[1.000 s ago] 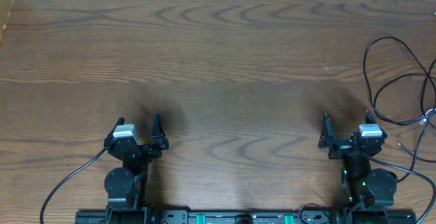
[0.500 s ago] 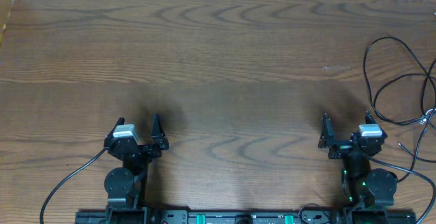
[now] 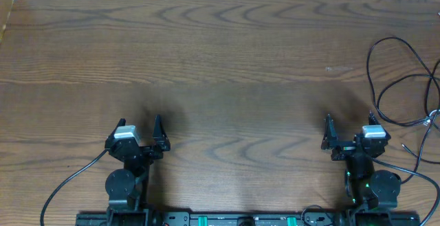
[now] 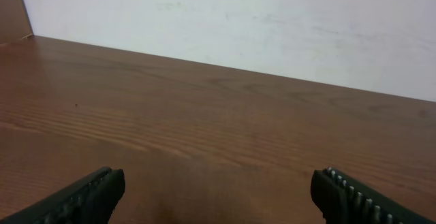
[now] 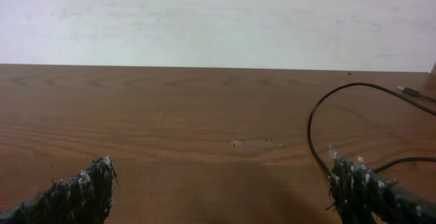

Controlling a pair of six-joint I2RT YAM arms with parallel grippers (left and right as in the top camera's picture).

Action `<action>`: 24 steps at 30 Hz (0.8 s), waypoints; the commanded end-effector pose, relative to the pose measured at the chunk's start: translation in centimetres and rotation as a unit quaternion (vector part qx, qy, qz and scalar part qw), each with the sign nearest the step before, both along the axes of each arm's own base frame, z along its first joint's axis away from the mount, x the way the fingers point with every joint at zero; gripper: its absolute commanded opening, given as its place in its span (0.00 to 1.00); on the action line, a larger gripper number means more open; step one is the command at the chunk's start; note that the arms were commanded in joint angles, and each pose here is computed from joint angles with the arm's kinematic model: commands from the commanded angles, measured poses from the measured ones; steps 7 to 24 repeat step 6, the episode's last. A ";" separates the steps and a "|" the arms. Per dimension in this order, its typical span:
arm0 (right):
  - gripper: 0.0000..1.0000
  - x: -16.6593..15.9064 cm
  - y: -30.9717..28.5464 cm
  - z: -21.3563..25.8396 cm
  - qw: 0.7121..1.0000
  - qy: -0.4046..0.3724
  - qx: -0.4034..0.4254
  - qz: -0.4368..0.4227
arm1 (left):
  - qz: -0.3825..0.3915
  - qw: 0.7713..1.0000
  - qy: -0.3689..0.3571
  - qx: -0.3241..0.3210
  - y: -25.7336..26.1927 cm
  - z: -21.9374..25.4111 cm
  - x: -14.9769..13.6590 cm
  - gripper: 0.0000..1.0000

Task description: Untangle cables

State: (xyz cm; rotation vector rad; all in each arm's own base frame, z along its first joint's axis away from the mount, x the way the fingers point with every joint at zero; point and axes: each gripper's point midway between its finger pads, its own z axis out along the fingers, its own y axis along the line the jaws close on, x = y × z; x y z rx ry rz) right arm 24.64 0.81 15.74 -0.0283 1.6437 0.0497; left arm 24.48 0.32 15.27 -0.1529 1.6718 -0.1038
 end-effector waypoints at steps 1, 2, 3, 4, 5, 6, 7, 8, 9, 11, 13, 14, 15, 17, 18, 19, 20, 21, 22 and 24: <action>0.99 0.0 0.0 0.0 1.000 0.000 0.005 -0.002 | 0.007 1.000 0.026 0.009 0.3 -1.7 -0.1 0.92; 0.99 0.0 0.0 0.0 1.000 0.000 0.005 -0.002 | 0.007 1.000 0.026 0.009 0.3 -1.7 -0.1 0.92; 0.99 0.0 0.0 0.0 1.000 0.000 0.005 -0.002 | 0.007 1.000 0.026 0.009 0.3 -1.7 -0.1 0.92; 0.99 0.0 0.0 0.0 1.000 0.000 0.005 -0.002 | 0.007 1.000 0.026 0.009 0.3 -1.7 -0.1 0.92; 0.99 0.0 0.0 0.0 1.000 0.000 0.005 -0.002 | 0.007 1.000 0.026 0.009 0.3 -1.7 -0.1 0.92; 0.99 0.0 0.0 0.0 1.000 0.000 0.005 -0.002 | 0.007 1.000 0.026 0.009 0.3 -1.7 -0.1 0.92; 0.99 0.0 0.0 0.0 1.000 0.000 0.005 -0.002 | 0.007 1.000 0.026 0.009 0.3 -1.7 -0.1 0.92; 0.99 0.0 0.0 0.0 1.000 0.000 0.005 -0.002 | 0.007 1.000 0.026 0.009 0.3 -1.7 -0.1 0.92; 0.99 0.0 0.0 0.0 1.000 0.000 0.005 -0.002 | 0.007 1.000 0.026 0.009 0.3 -1.7 -0.1 0.92; 0.99 0.0 0.0 0.0 1.000 0.000 0.005 -0.002 | 0.007 1.000 0.026 0.009 0.3 -1.7 -0.1 0.92; 0.99 0.0 0.0 0.0 1.000 0.000 0.005 -0.002 | 0.007 1.000 0.026 0.009 0.3 -1.7 -0.1 0.92; 0.99 0.0 0.0 0.0 1.000 0.000 0.005 -0.002 | 0.007 1.000 0.026 0.009 0.3 -1.7 -0.1 0.92; 0.99 0.0 0.0 0.0 1.000 0.000 0.005 -0.002 | 0.007 1.000 0.026 0.009 0.3 -1.7 -0.1 0.92; 0.99 0.0 0.0 0.0 1.000 0.000 0.005 -0.002 | 0.007 1.000 0.026 0.009 0.3 -1.7 -0.1 0.92; 0.99 0.0 0.0 0.0 1.000 0.000 0.005 -0.002 | 0.007 1.000 0.026 0.009 0.3 -1.7 -0.1 0.92; 0.99 0.0 0.0 0.0 1.000 0.000 0.005 -0.002 | 0.007 1.000 0.026 0.009 0.3 -1.7 -0.1 0.92; 0.99 0.0 0.0 0.0 1.000 0.000 0.005 -0.002 | 0.007 1.000 0.026 0.009 0.3 -1.7 -0.1 0.92; 0.99 0.0 0.0 0.0 1.000 0.000 0.005 -0.002 | 0.007 1.000 0.026 0.009 0.3 -1.7 -0.1 0.92; 0.99 0.0 0.0 0.0 1.000 0.000 0.005 -0.002 | 0.007 1.000 0.026 0.009 0.3 -1.7 -0.1 0.92; 0.99 0.0 0.0 0.0 1.000 0.000 0.005 -0.002 | 0.007 1.000 0.026 0.009 0.3 -1.7 -0.1 0.92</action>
